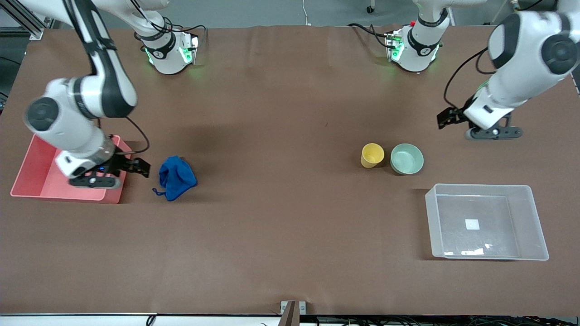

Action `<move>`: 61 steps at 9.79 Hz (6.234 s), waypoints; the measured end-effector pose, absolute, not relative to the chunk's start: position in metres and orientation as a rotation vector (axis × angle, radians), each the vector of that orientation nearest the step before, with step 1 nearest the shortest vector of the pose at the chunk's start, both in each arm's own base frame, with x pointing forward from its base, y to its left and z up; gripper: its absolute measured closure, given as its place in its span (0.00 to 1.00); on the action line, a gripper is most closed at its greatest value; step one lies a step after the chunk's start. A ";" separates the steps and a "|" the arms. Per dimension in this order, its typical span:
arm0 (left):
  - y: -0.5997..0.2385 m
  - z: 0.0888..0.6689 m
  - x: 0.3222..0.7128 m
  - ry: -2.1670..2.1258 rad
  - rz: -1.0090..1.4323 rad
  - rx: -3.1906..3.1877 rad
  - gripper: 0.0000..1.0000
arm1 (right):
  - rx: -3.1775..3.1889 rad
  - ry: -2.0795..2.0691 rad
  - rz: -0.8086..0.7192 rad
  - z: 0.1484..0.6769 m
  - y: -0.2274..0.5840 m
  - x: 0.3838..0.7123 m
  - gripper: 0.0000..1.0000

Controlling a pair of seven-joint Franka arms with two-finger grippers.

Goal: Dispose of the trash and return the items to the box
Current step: 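Reach the right gripper to the blue cloth while the left gripper reaches the bowl, then grasp the blue cloth with the right gripper while the left gripper grasps the bowl, then carry the cloth into the pink bin while the left gripper carries the bowl, then release the cloth and raise the right gripper while the left gripper releases the bowl, then move the left gripper over to the yellow cup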

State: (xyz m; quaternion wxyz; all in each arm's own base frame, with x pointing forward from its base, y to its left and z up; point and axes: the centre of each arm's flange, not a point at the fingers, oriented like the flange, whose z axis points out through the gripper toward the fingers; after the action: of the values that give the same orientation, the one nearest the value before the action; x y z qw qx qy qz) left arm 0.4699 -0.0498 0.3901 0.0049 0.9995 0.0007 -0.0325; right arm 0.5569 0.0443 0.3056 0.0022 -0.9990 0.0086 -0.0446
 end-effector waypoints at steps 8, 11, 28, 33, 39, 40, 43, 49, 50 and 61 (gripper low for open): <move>-0.049 0.193 0.470 0.021 -0.047 3.120 0.19 | -3.133 -0.015 -0.045 0.206 0.081 0.533 0.44; -0.049 0.185 0.471 0.022 -0.029 3.119 0.66 | -3.143 -0.001 0.033 0.205 0.078 0.531 0.88; 0.109 0.282 0.665 -0.074 -0.005 3.049 0.96 | -3.098 -0.321 0.187 0.289 -0.215 0.573 0.91; 0.117 0.225 0.674 -0.073 -0.083 3.041 0.96 | -3.122 -0.333 0.095 0.312 -0.200 0.579 0.29; 0.124 0.209 0.681 -0.018 -0.058 3.023 0.95 | -3.171 0.066 -0.119 0.494 -0.072 0.573 0.00; 0.124 0.209 0.682 -0.015 -0.052 3.022 0.89 | -3.167 0.113 -0.125 0.515 -0.051 0.565 0.00; 0.126 0.227 0.693 -0.018 0.020 3.032 0.59 | -3.161 0.201 -0.078 0.597 -0.011 0.546 0.00; 0.099 0.461 0.653 -0.166 0.174 3.030 0.00 | -3.160 0.246 -0.074 0.688 -0.022 0.530 0.00; 0.079 0.481 0.626 -0.186 0.159 3.016 0.00 | -3.162 0.250 -0.056 0.682 -0.024 0.535 0.00; -0.202 0.329 0.512 -0.307 -0.066 3.049 0.04 | -3.166 0.226 -0.026 0.675 -0.024 0.538 0.00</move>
State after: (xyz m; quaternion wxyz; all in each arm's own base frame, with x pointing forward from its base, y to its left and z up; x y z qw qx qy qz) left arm 0.5118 -0.2018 0.3285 0.0381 0.9940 -0.1000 -0.0214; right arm 0.5383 -0.0245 0.6751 -0.0164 -0.9973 0.0711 -0.0083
